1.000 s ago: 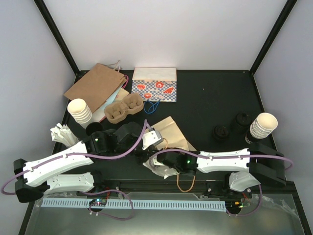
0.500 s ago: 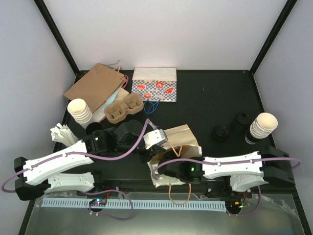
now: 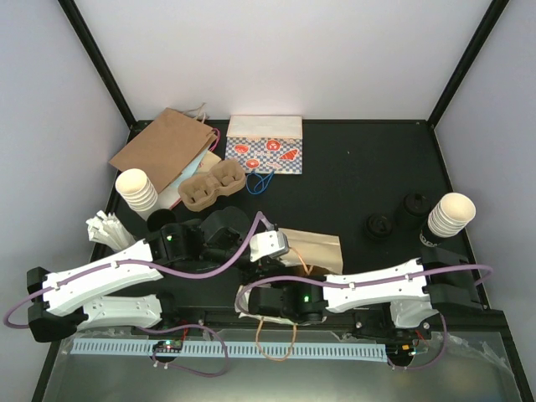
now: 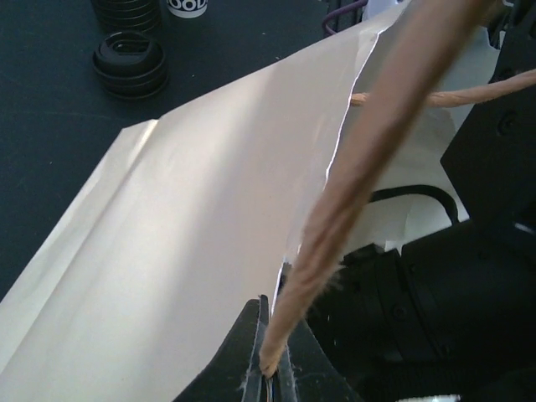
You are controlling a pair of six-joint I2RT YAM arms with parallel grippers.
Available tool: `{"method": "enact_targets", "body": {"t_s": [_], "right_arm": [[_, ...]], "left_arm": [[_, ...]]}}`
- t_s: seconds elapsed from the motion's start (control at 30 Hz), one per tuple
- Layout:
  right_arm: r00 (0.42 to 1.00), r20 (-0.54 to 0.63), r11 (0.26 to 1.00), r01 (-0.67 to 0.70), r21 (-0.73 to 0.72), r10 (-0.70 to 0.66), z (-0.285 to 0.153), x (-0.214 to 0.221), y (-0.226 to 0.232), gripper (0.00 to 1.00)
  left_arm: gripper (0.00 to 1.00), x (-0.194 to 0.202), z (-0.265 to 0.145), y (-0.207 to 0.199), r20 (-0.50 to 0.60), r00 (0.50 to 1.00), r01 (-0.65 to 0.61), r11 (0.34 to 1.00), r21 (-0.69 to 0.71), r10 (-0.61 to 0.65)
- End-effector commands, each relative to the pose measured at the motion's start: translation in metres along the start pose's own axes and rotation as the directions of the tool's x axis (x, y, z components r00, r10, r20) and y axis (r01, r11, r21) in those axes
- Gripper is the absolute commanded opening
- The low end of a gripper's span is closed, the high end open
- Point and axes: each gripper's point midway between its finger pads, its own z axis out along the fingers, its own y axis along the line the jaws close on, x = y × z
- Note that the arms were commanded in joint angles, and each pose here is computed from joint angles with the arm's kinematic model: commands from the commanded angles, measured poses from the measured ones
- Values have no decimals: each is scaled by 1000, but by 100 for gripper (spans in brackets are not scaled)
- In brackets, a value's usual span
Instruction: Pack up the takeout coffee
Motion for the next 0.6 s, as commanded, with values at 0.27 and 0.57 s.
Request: {"method": "enact_targets", "body": {"t_s": [0.27,0.57], "right_arm": [[985,-154,996,-65,61,74,-1,61,0,1],[969,-201,989,-134,61,144,12,79,-12,1]], "left_arm": [[1,-11,3,-11,26,999,-25,998,54,24],[2,-10,2,-9,11,999,-48,998,42,47]]}}
